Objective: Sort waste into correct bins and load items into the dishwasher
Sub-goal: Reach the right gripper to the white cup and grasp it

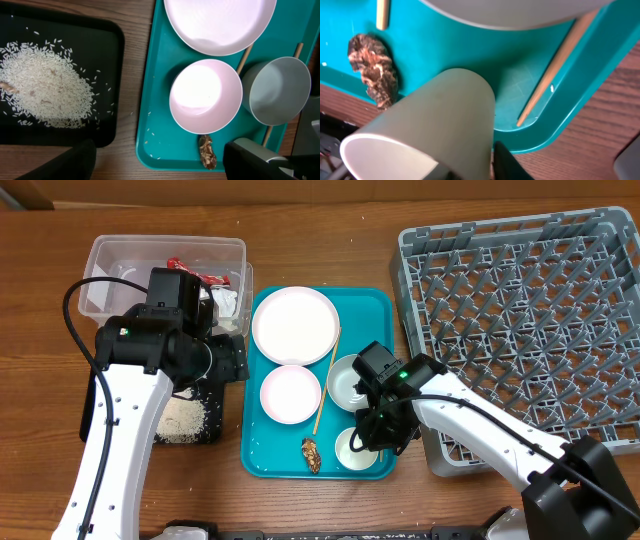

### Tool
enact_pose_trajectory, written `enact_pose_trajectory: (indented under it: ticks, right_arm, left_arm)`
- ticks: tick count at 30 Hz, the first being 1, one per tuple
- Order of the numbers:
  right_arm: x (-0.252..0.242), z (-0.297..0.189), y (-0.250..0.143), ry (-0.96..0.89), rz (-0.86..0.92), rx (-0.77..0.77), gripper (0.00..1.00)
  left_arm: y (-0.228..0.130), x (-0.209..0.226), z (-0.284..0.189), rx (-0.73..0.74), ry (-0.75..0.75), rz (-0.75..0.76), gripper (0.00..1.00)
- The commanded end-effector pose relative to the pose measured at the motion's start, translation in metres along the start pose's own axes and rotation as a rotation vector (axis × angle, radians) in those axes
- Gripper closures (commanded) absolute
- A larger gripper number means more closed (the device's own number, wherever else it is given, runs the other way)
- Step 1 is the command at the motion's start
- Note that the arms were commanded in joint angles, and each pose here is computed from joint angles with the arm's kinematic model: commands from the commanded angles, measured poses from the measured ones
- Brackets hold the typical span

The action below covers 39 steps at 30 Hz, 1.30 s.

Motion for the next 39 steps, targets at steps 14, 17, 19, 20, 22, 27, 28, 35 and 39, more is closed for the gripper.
enact_pose_trajectory:
  ticks: [14,17,19,20,22,27,28,35,39]
  right_arm:
    - [-0.002,-0.001,0.004,-0.026,-0.001,-0.021,0.96]
    - [-0.005,-0.002,0.011,-0.050,0.023,-0.057,0.96]
    - [-0.011,-0.003,0.018,-0.094,0.021,-0.093,0.96]
    - [-0.015,-0.003,0.020,-0.125,0.038,-0.110,0.96]
    - [-0.021,-0.005,0.023,-0.170,0.050,-0.133,0.95]
    - [-0.018,-0.004,0.023,-0.145,0.047,-0.128,0.84]
    - [-0.016,-0.004,0.022,-0.131,0.046,-0.121,0.80]
    - [-0.004,-0.004,0.018,-0.054,0.024,-0.096,0.68]
    - [0.005,-0.029,0.017,-0.042,-0.003,-0.115,0.67]
  left_arm:
    - [0.002,-0.003,-0.005,-0.014,-0.023,-0.011,0.16]
    - [0.004,-0.003,-0.005,-0.019,-0.025,-0.010,0.15]
    - [0.006,-0.004,-0.005,-0.028,-0.029,-0.009,0.15]
    - [0.006,-0.004,-0.005,-0.029,-0.029,-0.010,0.15]
    - [0.006,-0.004,-0.005,-0.028,-0.029,-0.010,0.15]
    - [0.006,-0.004,-0.005,-0.028,-0.029,-0.010,0.15]
    - [0.006,-0.004,-0.005,-0.028,-0.029,-0.010,0.15]
    - [0.006,-0.004,-0.005,-0.030,-0.030,-0.009,0.13]
    - [0.007,-0.005,-0.005,-0.033,-0.031,-0.009,0.12]
Point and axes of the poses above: each gripper's point midway between its finger pads, its own z axis out along the fingers, its own x axis along the line the jaws close on, y = z × x, the point moved 3 cm from there along -z, back along the fingers, and after that the axes turned 7 degrees about -z, right-handed, at the moved point
